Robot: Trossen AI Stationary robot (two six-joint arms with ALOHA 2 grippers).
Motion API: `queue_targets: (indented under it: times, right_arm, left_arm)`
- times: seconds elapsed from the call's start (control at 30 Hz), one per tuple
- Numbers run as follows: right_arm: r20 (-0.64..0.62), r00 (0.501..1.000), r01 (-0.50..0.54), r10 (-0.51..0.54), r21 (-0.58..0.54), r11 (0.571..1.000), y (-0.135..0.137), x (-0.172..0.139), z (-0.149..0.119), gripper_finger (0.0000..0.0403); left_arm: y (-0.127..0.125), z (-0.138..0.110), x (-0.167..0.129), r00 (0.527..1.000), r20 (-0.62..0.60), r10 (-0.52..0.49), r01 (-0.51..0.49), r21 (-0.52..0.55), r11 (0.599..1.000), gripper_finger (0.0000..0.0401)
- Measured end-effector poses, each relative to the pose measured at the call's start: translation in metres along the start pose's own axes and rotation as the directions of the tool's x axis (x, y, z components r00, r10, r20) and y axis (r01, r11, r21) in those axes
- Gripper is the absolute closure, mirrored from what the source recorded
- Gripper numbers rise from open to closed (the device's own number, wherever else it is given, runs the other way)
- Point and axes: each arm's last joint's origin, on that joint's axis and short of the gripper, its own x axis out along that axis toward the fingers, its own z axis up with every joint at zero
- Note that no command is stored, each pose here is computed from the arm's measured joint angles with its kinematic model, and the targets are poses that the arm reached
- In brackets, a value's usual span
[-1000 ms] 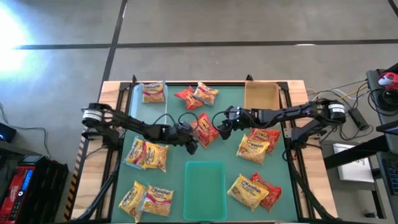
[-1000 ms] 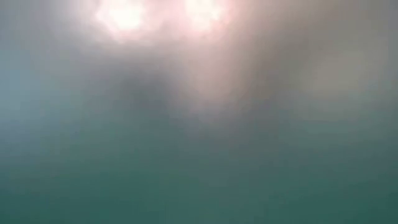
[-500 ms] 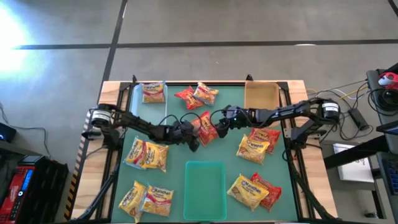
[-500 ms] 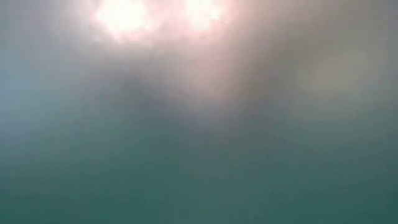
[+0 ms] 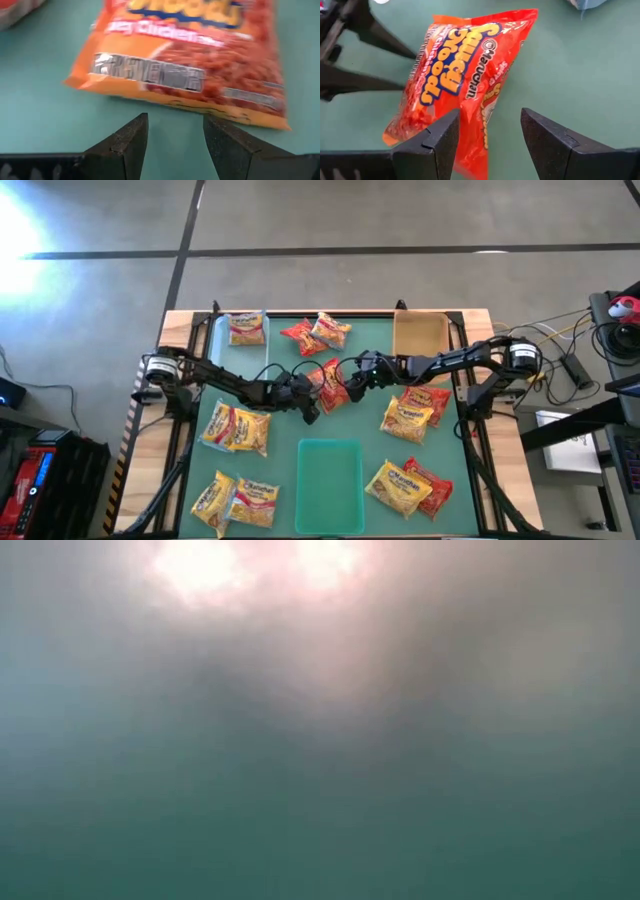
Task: Sort Maruchan noodles
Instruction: Put the red noodle pack into the orange bin
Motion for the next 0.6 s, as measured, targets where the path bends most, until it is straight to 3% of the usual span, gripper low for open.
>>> queue_targets:
  times: [0.2,0.6]
  right_arm:
    - [0.005,1.0,0.026,-0.026,-0.032,0.999,-0.002,0.002,0.0,0.0204]
    - [0.029,0.998,0.059,-0.057,-0.06,0.996,-0.003,-0.001,0.001,0.0204]
  left_arm:
    - [-0.01,0.009,-0.002,0.999,0.022,-0.048,0.045,0.113,0.993,0.0227]
    - [-0.012,0.017,0.0,0.997,0.059,-0.04,0.029,0.178,0.984,0.0227]
